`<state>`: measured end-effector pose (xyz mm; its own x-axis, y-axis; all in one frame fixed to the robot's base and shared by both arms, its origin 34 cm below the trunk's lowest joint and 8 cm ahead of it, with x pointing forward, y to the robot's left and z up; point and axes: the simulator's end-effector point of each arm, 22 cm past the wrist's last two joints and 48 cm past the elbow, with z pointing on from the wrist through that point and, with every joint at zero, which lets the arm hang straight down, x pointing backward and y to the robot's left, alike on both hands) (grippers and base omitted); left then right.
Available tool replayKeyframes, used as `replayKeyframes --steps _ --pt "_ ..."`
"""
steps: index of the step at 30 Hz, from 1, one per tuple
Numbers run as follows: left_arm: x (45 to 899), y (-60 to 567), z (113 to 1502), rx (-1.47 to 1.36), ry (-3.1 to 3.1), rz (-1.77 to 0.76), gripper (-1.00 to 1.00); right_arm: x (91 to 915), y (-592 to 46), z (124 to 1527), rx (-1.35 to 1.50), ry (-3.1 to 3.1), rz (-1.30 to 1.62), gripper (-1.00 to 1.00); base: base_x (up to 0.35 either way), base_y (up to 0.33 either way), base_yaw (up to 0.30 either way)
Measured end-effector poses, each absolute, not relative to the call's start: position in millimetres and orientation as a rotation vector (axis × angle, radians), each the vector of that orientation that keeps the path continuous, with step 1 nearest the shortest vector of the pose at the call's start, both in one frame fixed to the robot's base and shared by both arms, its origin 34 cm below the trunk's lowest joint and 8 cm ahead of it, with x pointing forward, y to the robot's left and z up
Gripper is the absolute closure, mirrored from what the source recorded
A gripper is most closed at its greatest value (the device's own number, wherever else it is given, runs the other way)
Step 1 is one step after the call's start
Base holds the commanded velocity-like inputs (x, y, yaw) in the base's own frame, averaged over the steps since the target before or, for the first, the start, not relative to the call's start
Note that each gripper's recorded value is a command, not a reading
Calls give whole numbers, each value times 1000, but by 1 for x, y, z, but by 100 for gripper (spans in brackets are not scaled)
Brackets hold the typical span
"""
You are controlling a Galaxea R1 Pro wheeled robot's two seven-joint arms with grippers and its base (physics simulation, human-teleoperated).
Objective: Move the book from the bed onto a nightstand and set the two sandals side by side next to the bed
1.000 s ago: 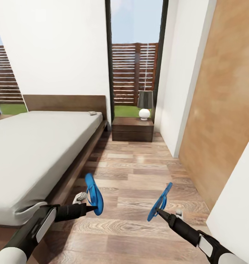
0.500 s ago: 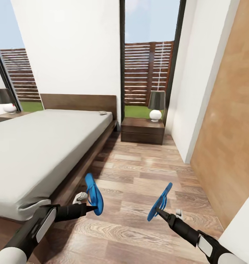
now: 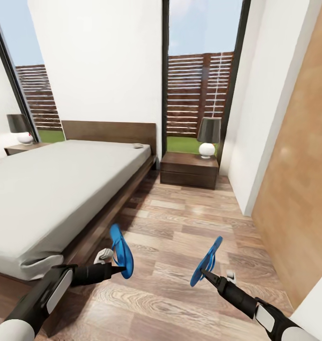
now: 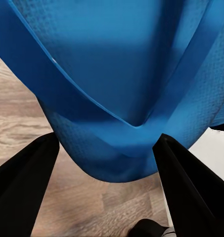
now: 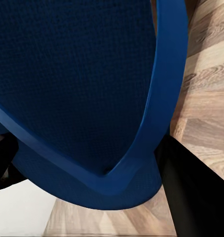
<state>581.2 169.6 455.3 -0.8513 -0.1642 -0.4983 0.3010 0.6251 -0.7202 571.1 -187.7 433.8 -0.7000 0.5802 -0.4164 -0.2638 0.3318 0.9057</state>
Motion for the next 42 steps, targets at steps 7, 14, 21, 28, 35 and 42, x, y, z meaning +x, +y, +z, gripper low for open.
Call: replayKeyframes --steps 7,14,21,28,35,42 --pt "581 170 455 106 2319 -1163 100 571 -188 434 279 1862 1454 100 65 -161 242" --pt "581 170 455 106 2319 -1162 100 571 -188 434 280 1862 1454 100 82 -138 217" --pt "581 170 455 105 2319 -1162 100 571 -188 434 280 1861 1453 100 84 -102 199" --pt "581 170 454 103 2321 -1163 100 572 -188 434 280 1860 1453 100 80 -25 184" --pt "581 170 455 104 2320 -1162 100 572 -188 434 280 1860 1452 100 75 -2 174" --pt "581 170 455 103 2320 -1161 100 572 -188 434 280 1860 1452 100 74 0 165"
